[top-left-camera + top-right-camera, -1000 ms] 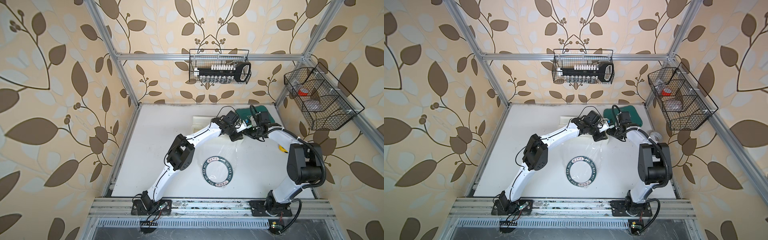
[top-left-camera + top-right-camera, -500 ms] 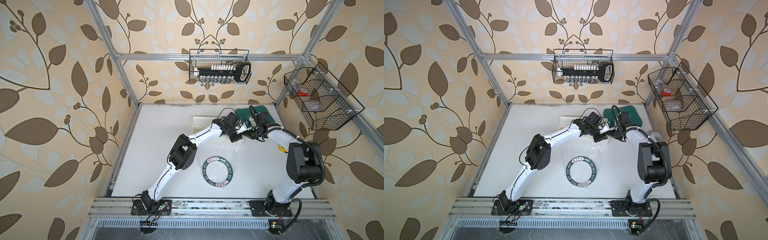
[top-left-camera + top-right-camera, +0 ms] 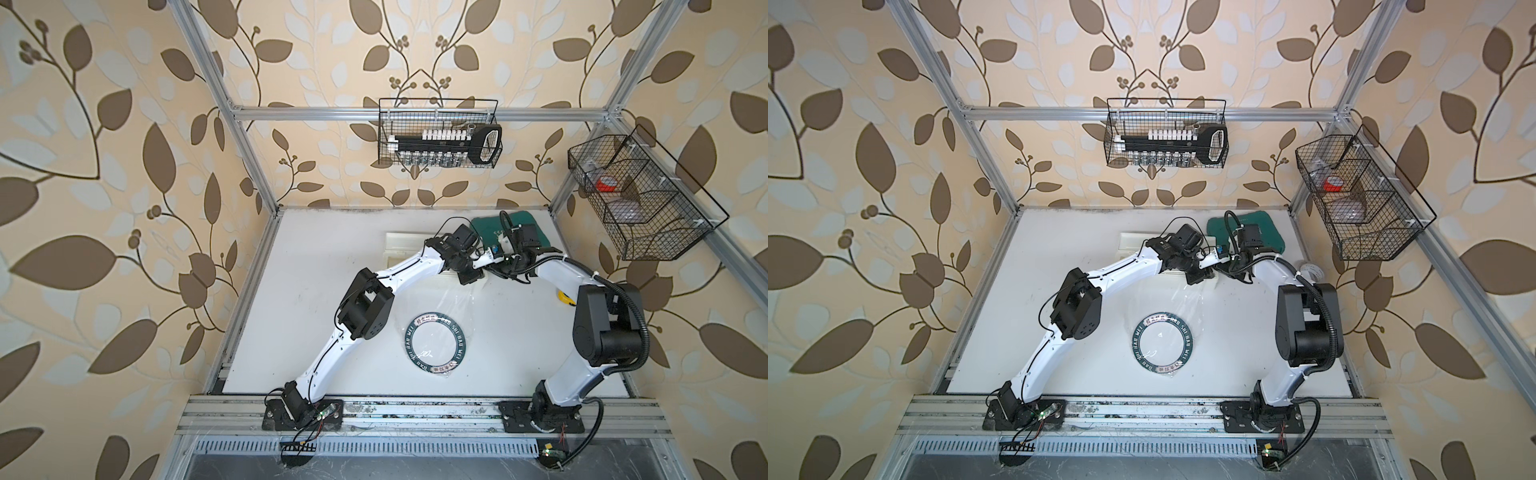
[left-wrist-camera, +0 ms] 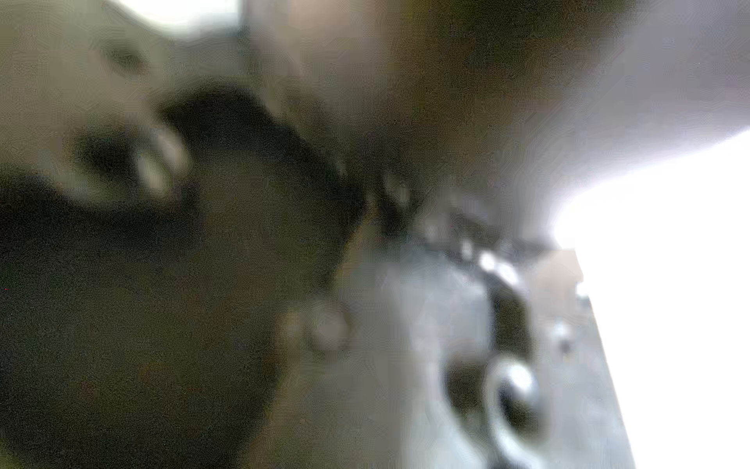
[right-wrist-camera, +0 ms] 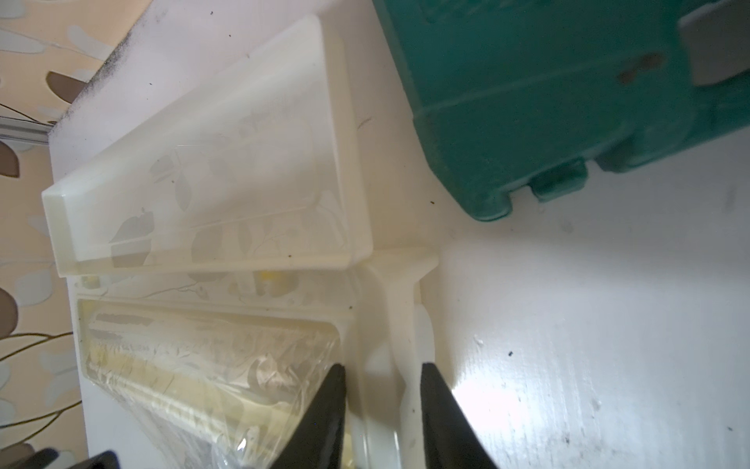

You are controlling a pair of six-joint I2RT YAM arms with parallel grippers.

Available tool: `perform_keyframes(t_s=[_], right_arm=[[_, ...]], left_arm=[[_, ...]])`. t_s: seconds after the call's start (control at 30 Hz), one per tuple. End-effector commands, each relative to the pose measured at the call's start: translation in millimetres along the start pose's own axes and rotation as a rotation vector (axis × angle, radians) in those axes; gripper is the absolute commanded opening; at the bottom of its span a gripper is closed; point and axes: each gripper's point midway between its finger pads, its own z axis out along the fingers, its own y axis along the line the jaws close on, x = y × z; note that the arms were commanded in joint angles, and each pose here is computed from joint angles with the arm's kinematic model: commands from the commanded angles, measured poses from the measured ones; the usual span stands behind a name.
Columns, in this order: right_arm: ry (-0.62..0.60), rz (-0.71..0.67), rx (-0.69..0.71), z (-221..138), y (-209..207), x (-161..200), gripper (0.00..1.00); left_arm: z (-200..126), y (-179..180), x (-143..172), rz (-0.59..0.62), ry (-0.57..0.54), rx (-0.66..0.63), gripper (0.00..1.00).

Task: Wrap the plate with plastic wrap
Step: Tear off the plastic wrap from the plastic wrap cutting box.

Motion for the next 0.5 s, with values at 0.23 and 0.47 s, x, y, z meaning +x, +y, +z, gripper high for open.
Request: perform_keyframes(t_s=[0.23,0.47], right_arm=[[0.081,0.007,0.012,16,-12,23,0.3],[0.082,0.007,0.081,19,-28,30,0.25]], left_arm=[[13,-13,18,-0.03,0.051,0.047,0.18],[11,-9,25,-0.004,0.081,0.015,0.04]])
